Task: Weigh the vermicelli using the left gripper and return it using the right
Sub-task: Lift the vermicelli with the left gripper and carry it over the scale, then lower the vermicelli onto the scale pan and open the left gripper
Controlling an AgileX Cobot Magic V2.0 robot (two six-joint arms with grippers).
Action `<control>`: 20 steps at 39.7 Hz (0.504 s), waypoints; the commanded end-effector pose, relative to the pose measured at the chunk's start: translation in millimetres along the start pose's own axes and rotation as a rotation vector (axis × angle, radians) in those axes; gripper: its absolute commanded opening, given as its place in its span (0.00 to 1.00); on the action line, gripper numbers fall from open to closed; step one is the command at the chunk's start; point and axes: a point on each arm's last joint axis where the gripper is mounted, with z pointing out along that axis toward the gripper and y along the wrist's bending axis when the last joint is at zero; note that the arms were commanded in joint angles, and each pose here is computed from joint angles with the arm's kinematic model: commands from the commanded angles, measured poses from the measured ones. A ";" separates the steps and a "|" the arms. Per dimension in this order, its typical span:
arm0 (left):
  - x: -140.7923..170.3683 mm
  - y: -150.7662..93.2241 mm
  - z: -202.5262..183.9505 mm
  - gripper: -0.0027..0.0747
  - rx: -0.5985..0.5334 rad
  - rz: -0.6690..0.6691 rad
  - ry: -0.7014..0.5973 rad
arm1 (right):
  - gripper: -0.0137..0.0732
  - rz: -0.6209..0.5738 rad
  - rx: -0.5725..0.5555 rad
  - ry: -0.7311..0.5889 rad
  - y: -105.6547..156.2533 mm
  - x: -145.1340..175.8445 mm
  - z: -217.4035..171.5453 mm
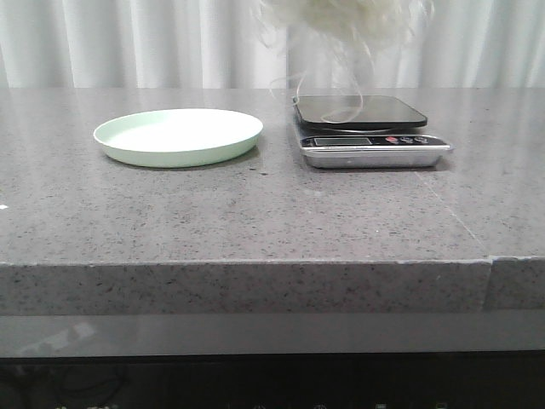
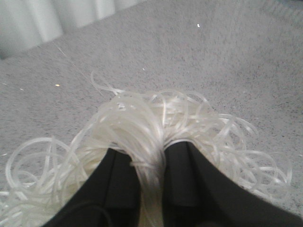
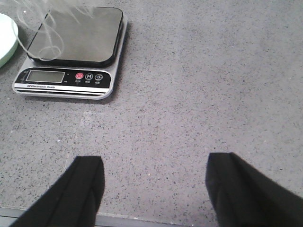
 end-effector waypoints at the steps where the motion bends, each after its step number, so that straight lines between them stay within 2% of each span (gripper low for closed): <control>1: -34.1 -4.7 -21.8 0.32 0.003 0.003 -0.207 | 0.82 -0.014 0.004 -0.079 0.1 -13.6 -3.5; 9: -16.9 -4.1 4.7 0.34 0.004 -0.002 -0.158 | 0.82 -0.014 0.004 -0.079 0.1 -13.6 -3.5; 20: -8.0 -4.3 11.4 0.65 0.008 -0.005 -0.096 | 0.82 -0.014 0.004 -0.079 0.1 -13.6 -3.5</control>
